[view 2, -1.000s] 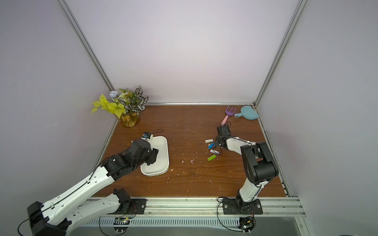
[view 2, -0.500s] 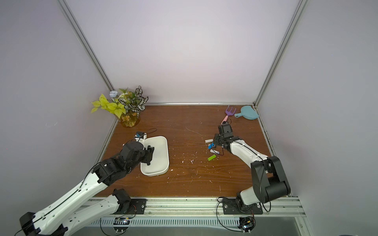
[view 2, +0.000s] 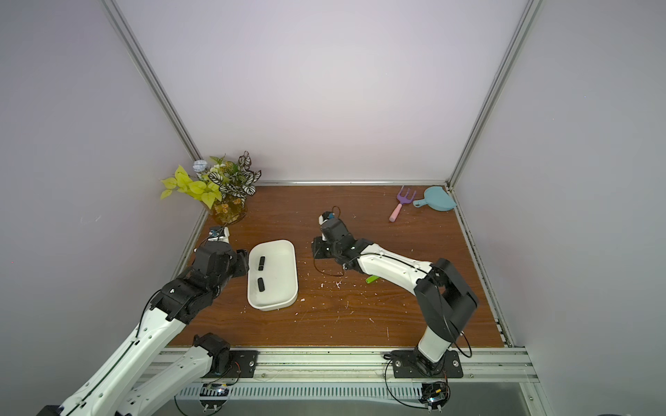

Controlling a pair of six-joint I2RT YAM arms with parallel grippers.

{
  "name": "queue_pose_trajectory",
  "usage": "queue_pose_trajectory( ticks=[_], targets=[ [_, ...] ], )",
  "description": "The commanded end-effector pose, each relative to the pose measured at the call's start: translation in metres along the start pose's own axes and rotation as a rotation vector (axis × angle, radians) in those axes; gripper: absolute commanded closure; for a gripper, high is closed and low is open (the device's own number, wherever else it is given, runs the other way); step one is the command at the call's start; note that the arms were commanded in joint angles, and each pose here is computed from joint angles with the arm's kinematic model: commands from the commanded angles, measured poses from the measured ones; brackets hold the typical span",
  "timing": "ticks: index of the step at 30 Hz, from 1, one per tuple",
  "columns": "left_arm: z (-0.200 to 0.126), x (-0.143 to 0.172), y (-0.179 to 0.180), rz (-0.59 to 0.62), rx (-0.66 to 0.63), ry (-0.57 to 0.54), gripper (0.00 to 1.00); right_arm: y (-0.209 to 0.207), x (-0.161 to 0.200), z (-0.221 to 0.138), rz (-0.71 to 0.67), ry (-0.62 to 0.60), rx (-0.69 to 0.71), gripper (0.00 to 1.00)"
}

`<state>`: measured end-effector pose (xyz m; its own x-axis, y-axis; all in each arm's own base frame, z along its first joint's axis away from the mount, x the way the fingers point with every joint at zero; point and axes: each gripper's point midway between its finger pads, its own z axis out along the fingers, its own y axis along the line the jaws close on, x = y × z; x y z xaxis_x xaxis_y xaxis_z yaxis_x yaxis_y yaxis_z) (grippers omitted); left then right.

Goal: Put the usb flash drive into the storage box
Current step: Place the USB flash in the storage box.

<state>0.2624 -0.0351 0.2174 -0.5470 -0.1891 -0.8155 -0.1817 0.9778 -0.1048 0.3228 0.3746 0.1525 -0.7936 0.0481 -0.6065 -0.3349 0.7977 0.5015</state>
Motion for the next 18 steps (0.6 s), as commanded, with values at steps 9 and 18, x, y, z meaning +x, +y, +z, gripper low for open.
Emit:
queue_pose_trajectory(
  ticks=[9,18],
  targets=[
    [0.004,-0.003,0.008,-0.037,0.004,-0.002,0.41,0.095,0.022,0.074,-0.017,0.019,-0.101,0.89],
    [0.004,-0.003,0.008,-0.034,0.005,0.002,0.42,0.09,0.034,0.135,-0.011,0.027,-0.021,0.87]
  ],
)
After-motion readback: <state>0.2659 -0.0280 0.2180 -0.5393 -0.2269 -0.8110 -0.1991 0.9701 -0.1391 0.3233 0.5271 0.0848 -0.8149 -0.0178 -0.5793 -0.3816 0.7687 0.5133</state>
